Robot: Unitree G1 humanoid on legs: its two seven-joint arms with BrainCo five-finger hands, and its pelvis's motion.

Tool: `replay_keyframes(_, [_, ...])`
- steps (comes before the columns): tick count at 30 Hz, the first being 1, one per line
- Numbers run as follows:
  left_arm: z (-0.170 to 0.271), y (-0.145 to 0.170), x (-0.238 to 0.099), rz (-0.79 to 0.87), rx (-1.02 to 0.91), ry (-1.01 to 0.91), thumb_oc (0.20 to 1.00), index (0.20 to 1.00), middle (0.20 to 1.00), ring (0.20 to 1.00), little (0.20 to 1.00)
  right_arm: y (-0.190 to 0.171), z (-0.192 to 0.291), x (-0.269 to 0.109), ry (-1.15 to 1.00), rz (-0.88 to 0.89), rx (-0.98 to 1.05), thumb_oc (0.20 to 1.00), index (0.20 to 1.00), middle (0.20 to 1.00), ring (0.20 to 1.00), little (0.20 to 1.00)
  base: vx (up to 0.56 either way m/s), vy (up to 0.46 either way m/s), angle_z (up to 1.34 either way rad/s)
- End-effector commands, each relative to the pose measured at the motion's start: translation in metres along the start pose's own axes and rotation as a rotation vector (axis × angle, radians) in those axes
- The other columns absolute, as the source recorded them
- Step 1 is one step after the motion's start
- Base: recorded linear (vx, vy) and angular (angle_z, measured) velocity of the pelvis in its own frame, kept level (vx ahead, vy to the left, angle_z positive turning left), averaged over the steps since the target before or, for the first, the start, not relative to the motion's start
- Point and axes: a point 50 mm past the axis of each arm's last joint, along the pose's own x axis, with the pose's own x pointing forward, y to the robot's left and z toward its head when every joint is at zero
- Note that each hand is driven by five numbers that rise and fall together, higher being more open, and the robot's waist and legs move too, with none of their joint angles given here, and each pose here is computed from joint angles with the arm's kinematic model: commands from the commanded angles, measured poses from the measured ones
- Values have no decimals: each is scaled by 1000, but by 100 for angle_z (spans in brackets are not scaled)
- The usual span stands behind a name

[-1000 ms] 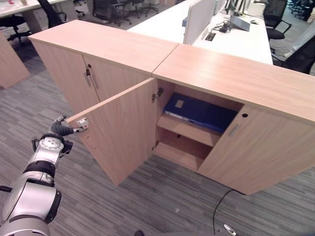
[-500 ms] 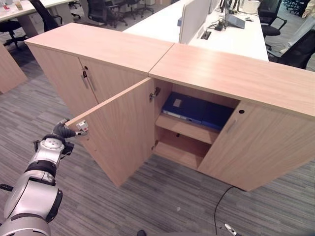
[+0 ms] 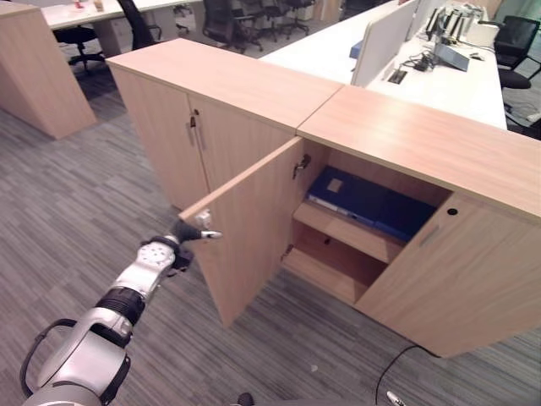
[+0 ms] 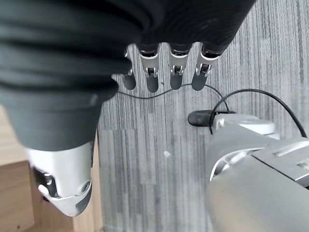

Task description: Put the empty folder in the office cabinet

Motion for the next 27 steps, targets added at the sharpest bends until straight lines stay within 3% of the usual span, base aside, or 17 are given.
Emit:
replay_keyframes(1, [79, -83, 21, -366, -105, -303, 1000, 1000, 1000, 1000, 1000, 3, 9, 2, 0, -13, -9, 1000, 1000, 1000, 1000, 1000, 6, 10, 10])
replay_keyframes(3, [89, -119, 6, -544, -146, -371, 1000, 1000, 1000, 1000, 1000, 3, 7, 2, 15, -19, -2, 1000, 1000, 1000, 1000, 1000, 15, 19, 11])
replay_keyframes(4, [89, -119, 6, -545, -147, -370, 1000, 1000, 1000, 1000, 1000, 3, 7, 2, 15, -19, -2, 1000, 1000, 1000, 1000, 1000, 10, 24, 14])
replay_keyframes(8, [90, -176, -23, -799, -417, -370, 1000, 1000, 1000, 1000, 1000, 11, 6, 4, 31, -20, -27, 1000, 1000, 1000, 1000, 1000, -2, 11, -6])
replay_keyframes(13, [87, -196, -48, -1012, -576, -315, 1000, 1000, 1000, 1000, 1000, 22, 7, 5, 36, 11, -81, 1000, 1000, 1000, 1000, 1000, -12, 3, -11])
replay_keyframes(17, [34, -160, -46, -835, -643, -204, 1000, 1000, 1000, 1000, 1000, 19, 1, 5, 56, 7, -103, 1000, 1000, 1000, 1000, 1000, 2, 0, -1])
replay_keyframes(18, [4, -135, -50, -698, -680, -151, 1000, 1000, 1000, 1000, 1000, 12, -11, 3, 78, 1, -98, 1000, 1000, 1000, 1000, 1000, 0, 0, 0])
replay_keyframes(21, [-52, -99, -68, -470, -728, -21, 1000, 1000, 1000, 1000, 1000, 16, -7, 4, 85, 6, -28, 1000, 1000, 1000, 1000, 1000, 2, 26, 2])
replay_keyframes(27, [-138, -73, -105, -175, -741, 271, 1000, 1000, 1000, 1000, 1000, 26, -1, 5, 24, 56, 50, 1000, 1000, 1000, 1000, 1000, -58, 52, 20])
